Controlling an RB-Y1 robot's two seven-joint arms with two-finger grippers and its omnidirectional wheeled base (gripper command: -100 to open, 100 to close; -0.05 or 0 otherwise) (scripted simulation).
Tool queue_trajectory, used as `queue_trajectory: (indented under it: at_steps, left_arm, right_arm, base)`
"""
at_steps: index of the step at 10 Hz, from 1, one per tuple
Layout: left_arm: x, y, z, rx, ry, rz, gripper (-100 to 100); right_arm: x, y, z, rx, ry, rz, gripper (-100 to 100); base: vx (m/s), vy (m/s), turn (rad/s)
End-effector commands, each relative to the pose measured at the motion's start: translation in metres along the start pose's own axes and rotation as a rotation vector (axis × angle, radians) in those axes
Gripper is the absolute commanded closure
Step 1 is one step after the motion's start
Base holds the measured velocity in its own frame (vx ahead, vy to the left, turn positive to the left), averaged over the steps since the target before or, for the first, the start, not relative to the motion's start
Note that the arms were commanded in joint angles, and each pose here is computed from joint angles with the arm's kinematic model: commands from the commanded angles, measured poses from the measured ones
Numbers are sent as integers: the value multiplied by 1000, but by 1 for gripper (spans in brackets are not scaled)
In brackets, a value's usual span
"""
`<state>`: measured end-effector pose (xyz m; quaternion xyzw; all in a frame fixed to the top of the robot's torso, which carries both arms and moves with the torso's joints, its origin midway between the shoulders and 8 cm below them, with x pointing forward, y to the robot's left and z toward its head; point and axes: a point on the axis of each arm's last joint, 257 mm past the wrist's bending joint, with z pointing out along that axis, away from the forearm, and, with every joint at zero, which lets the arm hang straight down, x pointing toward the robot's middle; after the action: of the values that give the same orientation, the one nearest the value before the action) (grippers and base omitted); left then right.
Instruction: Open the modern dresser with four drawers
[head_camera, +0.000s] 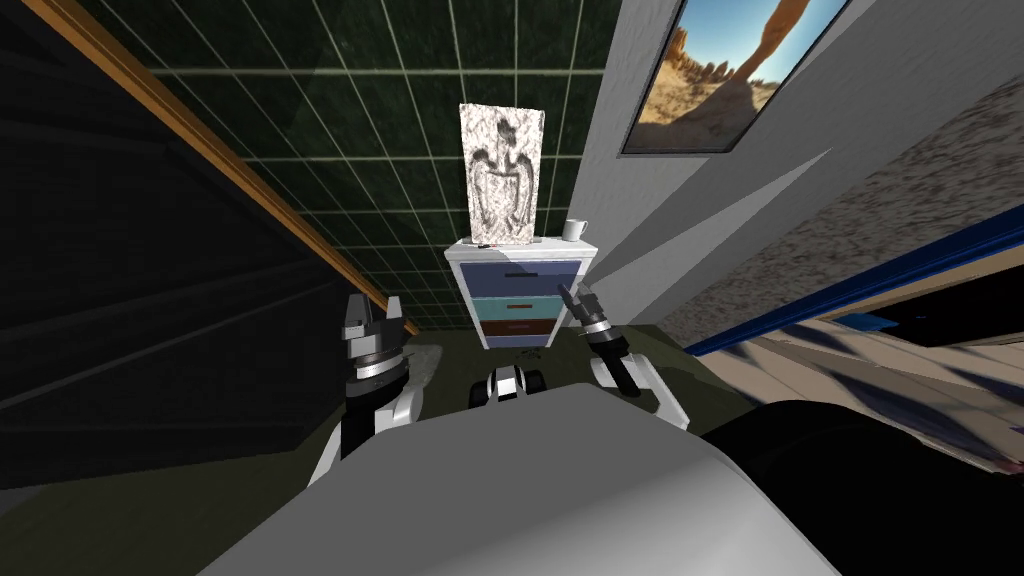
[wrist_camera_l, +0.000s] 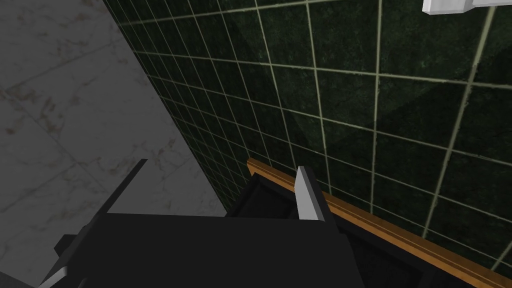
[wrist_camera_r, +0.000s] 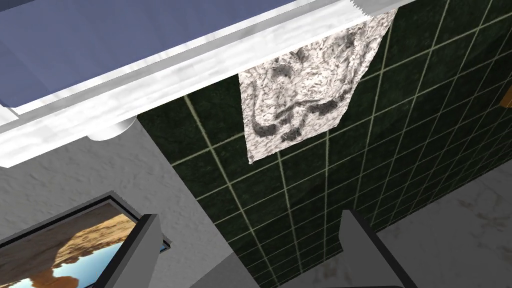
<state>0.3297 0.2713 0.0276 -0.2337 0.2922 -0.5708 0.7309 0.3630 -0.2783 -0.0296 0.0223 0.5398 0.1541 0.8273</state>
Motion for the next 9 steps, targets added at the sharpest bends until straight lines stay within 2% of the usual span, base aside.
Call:
queue_trajectory:
  at_steps: [1,2,4,5,7,8,9]
  left_arm:
    - [0,0,0,0,0,0,0]
    - [0,0,0,0,0,0,0]
    - [0,0,0,0,0,0,0]
    - [0,0,0,0,0,0,0]
    - [0,0,0,0,0,0,0]
    - [0,0,0,0,0,0,0]
    - [0,0,0,0,0,0,0]
  right_arm:
    - [9,-10,-2,10,38,-161,-100]
    - [10,-10,-2,9,40,-177,-100]
    - [19,-21,-5,15,81,-324,-100]
    - [19,-21,-5,14,82,-338,-100]
    - [29,-33,-9,15,127,-489,-100]
    - [29,-33,-9,14,128,-501,-100]
    - [34,-40,-11,12,151,-582,-100]
  base:
    - [115,180,-141]
    - [97,142,-62]
    - [128,177,-131]
    - [101,151,-49]
    - [84,135,-112]
    - [89,142,-58]
    - [87,135,-72]
